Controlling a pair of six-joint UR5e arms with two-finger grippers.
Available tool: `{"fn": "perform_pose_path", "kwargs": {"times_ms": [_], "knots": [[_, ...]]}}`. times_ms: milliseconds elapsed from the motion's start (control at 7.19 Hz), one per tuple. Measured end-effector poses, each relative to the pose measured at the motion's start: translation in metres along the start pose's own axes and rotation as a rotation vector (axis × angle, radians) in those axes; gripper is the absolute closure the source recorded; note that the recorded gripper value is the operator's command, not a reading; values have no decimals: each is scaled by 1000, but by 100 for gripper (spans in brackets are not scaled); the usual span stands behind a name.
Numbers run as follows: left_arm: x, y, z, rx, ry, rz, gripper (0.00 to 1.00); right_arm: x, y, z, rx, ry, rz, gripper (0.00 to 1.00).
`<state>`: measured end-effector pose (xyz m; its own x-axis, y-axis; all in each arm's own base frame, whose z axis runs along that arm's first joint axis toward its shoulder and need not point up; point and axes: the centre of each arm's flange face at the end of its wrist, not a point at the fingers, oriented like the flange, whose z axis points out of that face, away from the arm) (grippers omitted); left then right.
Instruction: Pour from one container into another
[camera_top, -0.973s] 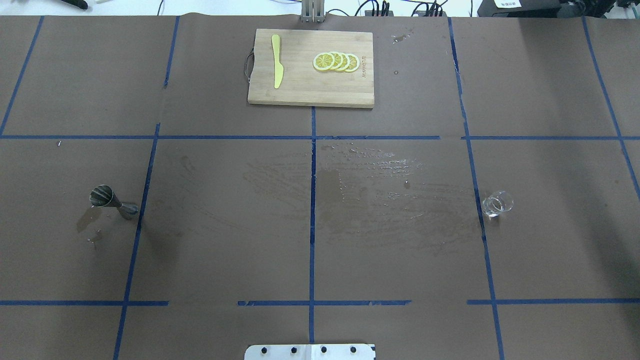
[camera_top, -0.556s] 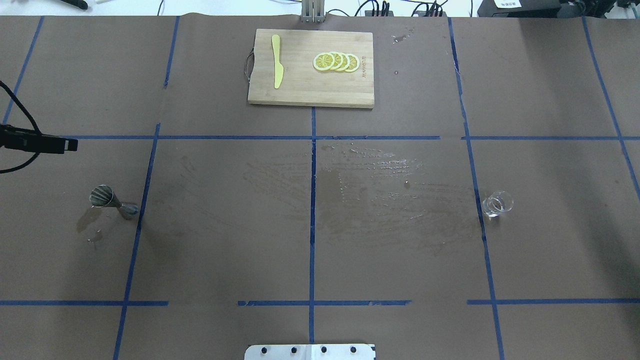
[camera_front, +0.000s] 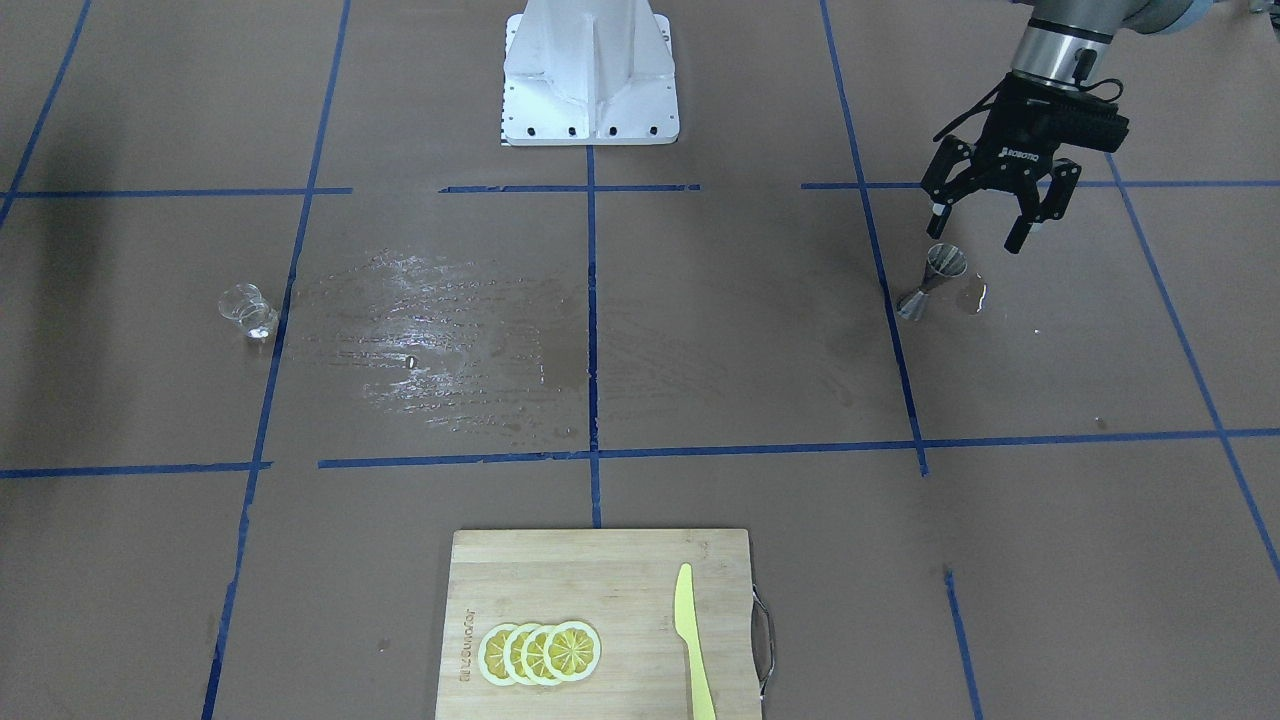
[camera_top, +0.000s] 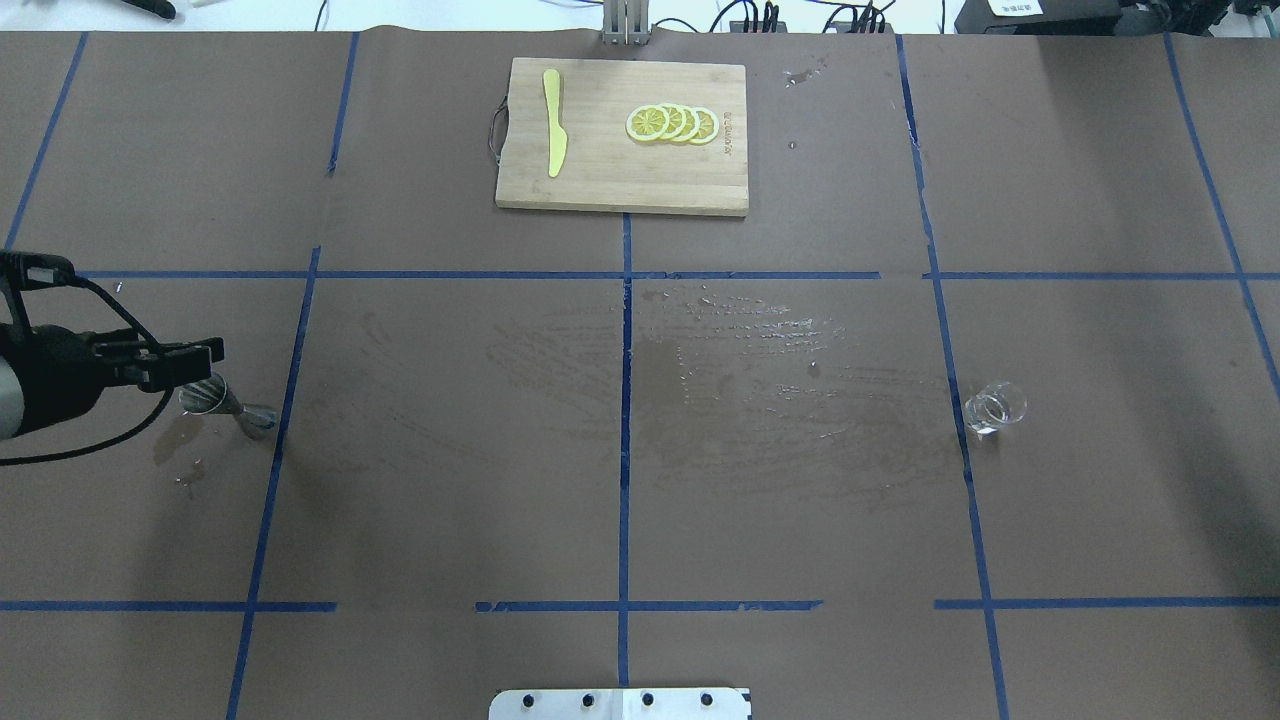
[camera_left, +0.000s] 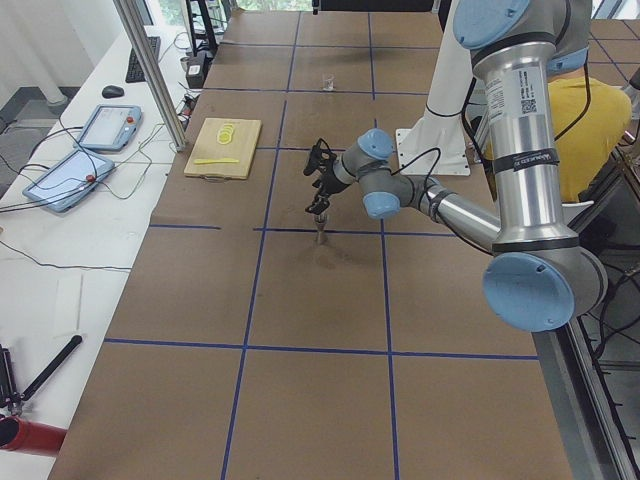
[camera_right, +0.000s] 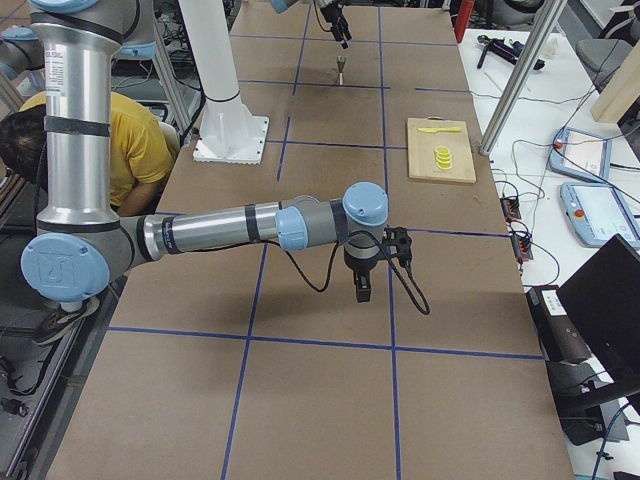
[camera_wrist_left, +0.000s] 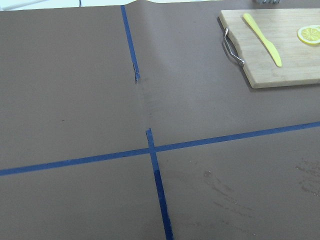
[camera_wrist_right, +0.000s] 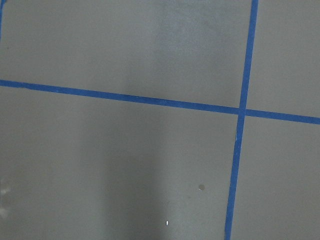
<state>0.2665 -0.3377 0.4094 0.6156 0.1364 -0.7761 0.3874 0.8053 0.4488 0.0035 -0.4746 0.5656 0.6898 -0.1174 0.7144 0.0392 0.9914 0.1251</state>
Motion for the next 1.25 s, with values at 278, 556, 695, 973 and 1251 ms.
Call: {"fn": "perform_pose_path", "kwargs": {"times_ms": [278,556,695,973,1251], "knots": [[13,48,5,92,-43,-55,9,1,0,1,-2,1,2,0],[16,67,7,226,-86,-84,8,2,0,2,-3,0,3,0],[13,80,13,290,-117,-58,2,2,0,2,-3,0,3,0],[10,98,21,358,-144,-17,1,1,0,1,-3,0,3,0],[11,111,26,388,-153,10,1,1,0,1,-2,0,2,0]]}}
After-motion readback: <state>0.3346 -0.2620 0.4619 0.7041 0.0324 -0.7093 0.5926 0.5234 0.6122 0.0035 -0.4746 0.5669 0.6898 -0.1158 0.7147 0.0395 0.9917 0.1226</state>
